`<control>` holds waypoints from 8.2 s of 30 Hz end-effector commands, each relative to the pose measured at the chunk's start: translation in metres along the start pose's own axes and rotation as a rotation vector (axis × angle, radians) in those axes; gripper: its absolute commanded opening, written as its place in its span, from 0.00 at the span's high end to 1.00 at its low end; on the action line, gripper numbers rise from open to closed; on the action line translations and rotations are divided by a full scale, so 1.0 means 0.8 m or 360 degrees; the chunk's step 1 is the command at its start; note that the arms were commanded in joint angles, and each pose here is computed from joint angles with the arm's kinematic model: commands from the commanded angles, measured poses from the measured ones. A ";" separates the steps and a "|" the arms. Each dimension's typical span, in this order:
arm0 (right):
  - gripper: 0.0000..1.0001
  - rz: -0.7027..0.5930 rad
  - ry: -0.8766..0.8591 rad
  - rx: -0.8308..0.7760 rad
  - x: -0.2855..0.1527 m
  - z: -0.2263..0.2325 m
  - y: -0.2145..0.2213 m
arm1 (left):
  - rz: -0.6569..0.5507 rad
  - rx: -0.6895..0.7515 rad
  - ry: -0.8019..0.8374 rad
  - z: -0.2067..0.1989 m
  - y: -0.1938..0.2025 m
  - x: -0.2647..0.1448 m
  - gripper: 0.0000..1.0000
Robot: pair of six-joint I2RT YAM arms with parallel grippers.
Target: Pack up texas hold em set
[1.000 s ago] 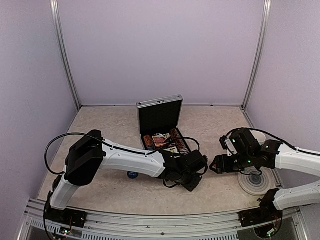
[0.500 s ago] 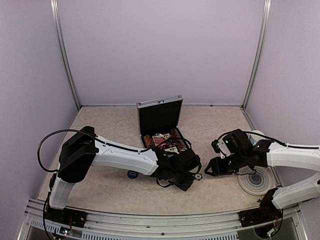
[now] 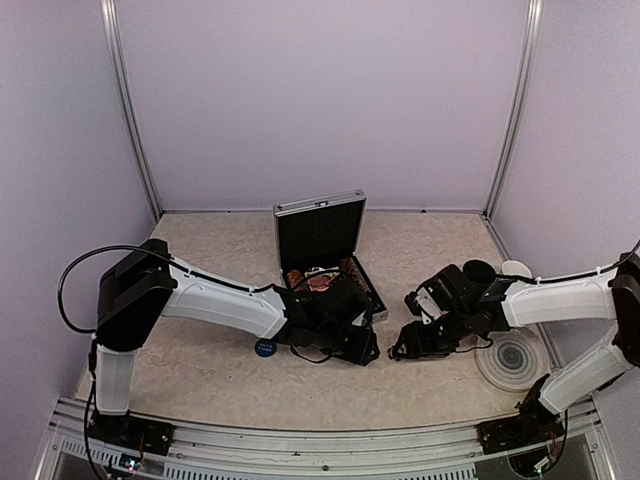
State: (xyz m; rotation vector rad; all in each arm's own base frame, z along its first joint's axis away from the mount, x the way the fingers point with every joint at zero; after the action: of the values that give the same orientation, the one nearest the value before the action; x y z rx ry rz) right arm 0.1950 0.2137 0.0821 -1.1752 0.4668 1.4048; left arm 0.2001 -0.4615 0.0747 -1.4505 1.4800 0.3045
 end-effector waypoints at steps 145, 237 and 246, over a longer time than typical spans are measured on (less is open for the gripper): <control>0.30 -0.0355 -0.0436 -0.0262 -0.094 0.076 -0.040 | 0.0027 -0.0409 0.1219 -0.089 -0.038 -0.080 0.03; 0.08 0.0767 0.0466 -0.0933 0.035 0.050 -0.004 | -0.0571 0.0022 0.0319 0.089 0.058 -0.341 0.01; 0.18 0.0746 0.0463 -0.0880 0.045 0.024 -0.036 | -0.0776 0.0006 0.0347 0.093 0.053 -0.375 0.01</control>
State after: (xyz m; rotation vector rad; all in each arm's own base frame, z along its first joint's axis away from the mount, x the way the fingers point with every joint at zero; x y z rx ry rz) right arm 0.2083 0.2521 0.0700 -1.7899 0.6307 1.8524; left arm 0.1286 -0.2200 0.2404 -1.7801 1.3009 -0.1337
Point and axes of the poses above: each gripper's point midway between its finger pads, its own x axis out along the fingers, its own z axis along the line the jaws close on, y = z × x, the point moved 5 cm from there along -x, back along the fingers, and after that the axes turned 7 degrees about -x, right-handed, at the moved point
